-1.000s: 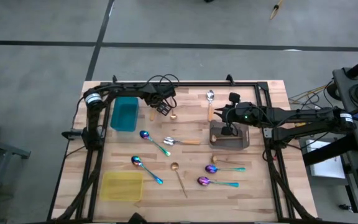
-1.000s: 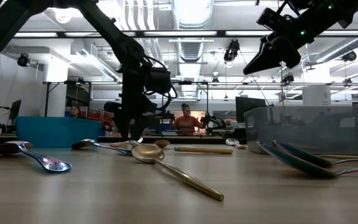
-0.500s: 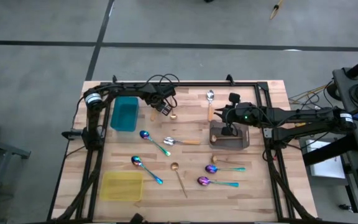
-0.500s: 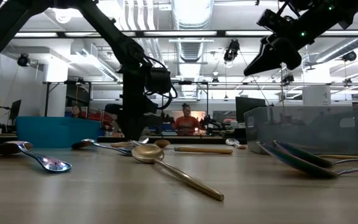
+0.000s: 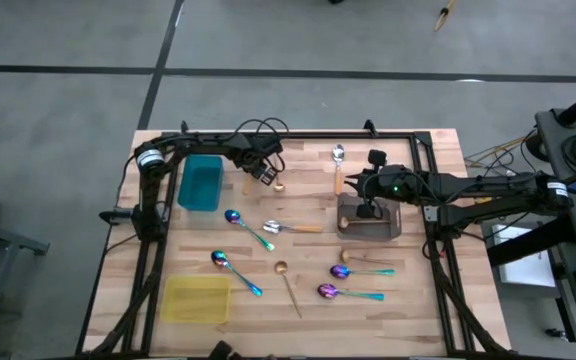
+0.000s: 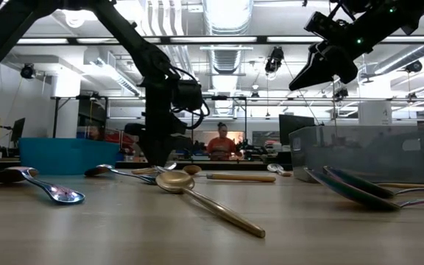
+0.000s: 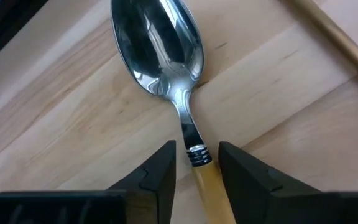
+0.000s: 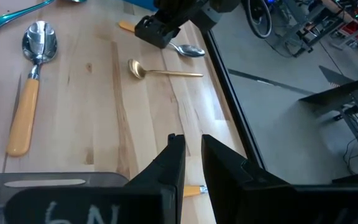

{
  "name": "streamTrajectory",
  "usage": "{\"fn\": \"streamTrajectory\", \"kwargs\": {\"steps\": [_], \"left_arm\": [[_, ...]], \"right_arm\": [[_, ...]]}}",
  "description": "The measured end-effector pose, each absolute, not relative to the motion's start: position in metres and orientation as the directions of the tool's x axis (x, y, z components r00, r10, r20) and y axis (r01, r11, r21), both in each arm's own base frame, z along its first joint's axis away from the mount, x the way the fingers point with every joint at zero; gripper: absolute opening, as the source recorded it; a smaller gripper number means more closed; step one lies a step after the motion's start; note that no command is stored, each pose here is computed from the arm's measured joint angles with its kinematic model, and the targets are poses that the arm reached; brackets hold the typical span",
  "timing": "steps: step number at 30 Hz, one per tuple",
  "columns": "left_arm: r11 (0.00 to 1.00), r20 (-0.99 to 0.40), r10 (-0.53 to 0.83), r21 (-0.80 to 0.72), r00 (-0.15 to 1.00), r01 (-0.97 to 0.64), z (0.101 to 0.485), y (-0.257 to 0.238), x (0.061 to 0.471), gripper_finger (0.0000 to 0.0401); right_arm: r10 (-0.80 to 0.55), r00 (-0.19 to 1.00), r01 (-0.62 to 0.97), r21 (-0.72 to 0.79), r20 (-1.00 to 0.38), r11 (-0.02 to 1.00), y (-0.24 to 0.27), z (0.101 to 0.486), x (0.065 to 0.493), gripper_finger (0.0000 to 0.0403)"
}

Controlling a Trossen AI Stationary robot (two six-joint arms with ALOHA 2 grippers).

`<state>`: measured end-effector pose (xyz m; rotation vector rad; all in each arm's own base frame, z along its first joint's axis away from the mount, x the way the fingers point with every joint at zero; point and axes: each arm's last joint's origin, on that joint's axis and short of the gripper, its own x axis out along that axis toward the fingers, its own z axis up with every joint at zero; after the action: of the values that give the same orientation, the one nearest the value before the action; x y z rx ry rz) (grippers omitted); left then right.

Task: Sort silverware by color (type)
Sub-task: Put the yellow spoon into the yellow bin

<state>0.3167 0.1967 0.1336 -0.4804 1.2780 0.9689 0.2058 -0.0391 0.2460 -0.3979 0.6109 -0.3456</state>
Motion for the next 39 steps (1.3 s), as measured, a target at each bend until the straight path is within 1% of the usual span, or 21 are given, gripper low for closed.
{"fn": "streamTrajectory", "kwargs": {"steps": [5,9,14,16,28,34,39], "left_arm": [[0.545,-0.939,0.344,0.198,0.002,-0.815,0.134,0.198,0.318,0.0094],[0.546,-0.939,0.344,0.193,0.008,-0.815,0.134,0.198,0.319,0.0066],[0.544,-0.932,0.362,0.204,0.009,-0.814,0.134,0.198,0.32,0.0022],[0.541,-0.929,0.371,0.207,0.01,-0.815,0.134,0.198,0.32,0.0012],[0.554,-0.92,0.392,0.214,0.025,-0.805,0.141,0.198,0.319,0.0012],[0.577,-0.9,0.428,0.198,0.087,-0.793,0.169,0.192,0.318,0.0001],[0.599,-0.877,0.457,0.179,0.15,-0.78,0.198,0.183,0.314,0.0002]], "right_arm": [[-0.424,0.767,0.194,-0.456,-0.481,0.868,-0.039,0.246,0.206,0.0043],[-0.424,0.767,0.194,-0.456,-0.481,0.868,-0.039,0.246,0.206,0.0043],[-0.424,0.767,0.194,-0.456,-0.481,0.868,-0.039,0.246,0.206,0.0043],[-0.424,0.767,0.194,-0.456,-0.481,0.868,-0.039,0.246,0.206,0.0043],[-0.424,0.767,0.195,-0.456,-0.481,0.868,-0.039,0.246,0.206,0.0043],[-0.424,0.767,0.194,-0.456,-0.481,0.868,-0.039,0.246,0.206,0.0043],[-0.425,0.767,0.195,-0.456,-0.481,0.868,-0.039,0.246,0.206,0.0043]]}}
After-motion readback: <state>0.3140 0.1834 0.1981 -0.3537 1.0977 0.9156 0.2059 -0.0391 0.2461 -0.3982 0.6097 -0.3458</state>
